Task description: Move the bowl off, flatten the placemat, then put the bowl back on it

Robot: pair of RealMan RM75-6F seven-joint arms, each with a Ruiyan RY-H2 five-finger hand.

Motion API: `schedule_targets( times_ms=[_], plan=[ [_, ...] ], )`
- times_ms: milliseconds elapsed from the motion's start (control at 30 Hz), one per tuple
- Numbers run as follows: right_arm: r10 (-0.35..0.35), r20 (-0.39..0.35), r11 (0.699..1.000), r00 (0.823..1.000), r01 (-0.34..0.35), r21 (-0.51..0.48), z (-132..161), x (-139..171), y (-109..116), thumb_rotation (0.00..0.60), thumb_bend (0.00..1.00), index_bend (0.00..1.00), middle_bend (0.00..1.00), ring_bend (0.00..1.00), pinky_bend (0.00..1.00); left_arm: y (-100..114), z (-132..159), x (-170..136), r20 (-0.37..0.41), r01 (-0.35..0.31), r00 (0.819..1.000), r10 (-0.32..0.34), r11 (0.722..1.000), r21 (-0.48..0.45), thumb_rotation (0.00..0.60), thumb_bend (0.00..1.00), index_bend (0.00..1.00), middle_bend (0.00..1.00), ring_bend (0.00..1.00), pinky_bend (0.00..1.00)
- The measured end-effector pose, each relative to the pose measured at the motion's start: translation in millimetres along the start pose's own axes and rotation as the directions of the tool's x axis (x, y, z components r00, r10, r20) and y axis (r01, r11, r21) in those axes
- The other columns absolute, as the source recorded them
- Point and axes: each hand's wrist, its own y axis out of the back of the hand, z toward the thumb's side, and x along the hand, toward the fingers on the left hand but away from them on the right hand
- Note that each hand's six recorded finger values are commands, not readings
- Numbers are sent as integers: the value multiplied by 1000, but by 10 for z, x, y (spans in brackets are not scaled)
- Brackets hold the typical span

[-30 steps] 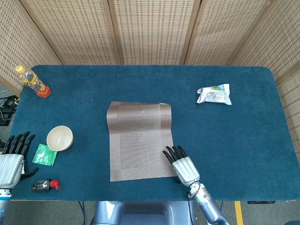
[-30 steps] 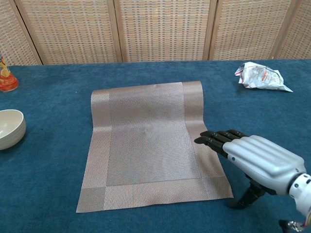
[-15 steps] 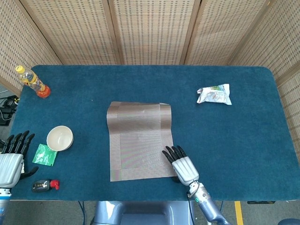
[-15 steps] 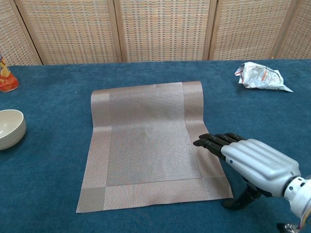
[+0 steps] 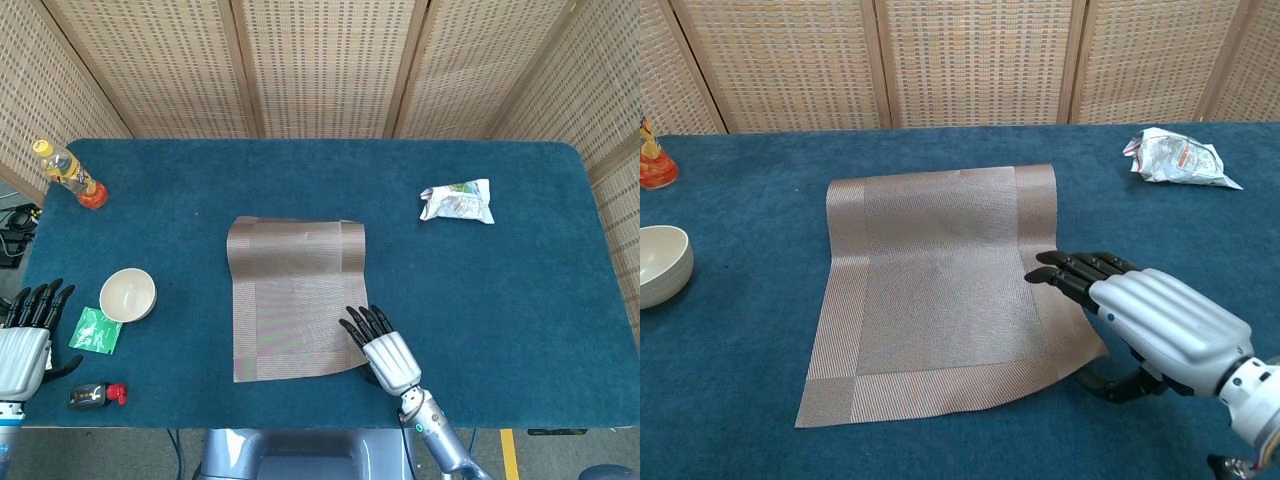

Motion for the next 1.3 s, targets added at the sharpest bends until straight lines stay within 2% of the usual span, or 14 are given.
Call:
schedule_targets(
  times_ms=[133, 367, 667, 1000, 1300],
  plan=[
    [-11, -10, 1000, 1000, 11, -13, -19, 3, -12, 600, 520, 158, 0, 0, 0, -3, 11, -2, 5, 0, 1000, 0, 1000, -1, 600, 95, 0, 0, 0, 0],
    [4, -6, 999, 1000, -4, -33, -59, -17, -91, 600, 459, 348, 1, 0, 0, -11, 15, -1, 7, 1, 1000, -1, 1000, -6, 600, 95, 0, 0, 0, 0],
    [-16, -15, 999, 1000, 15, -50, -40, -85, -126, 600, 450, 503, 97, 0, 0, -16, 1, 6, 2, 4, 1000, -4, 1000, -12, 600, 95, 2, 0, 0, 0],
    [-32, -33, 998, 999, 30, -62, -9, -97, -121, 600, 563, 564, 118, 0, 0, -25, 7, 10, 6, 6, 1000, -6, 1000, -19, 600, 95, 12, 0, 0, 0],
    [-25, -31, 998, 999, 23, -58, -19, -77, -108, 600, 598, 569, 131, 0, 0, -19, 22, 3, 11, 4, 1000, -4, 1000, -24, 600, 95, 14, 0, 0, 0]
  ],
)
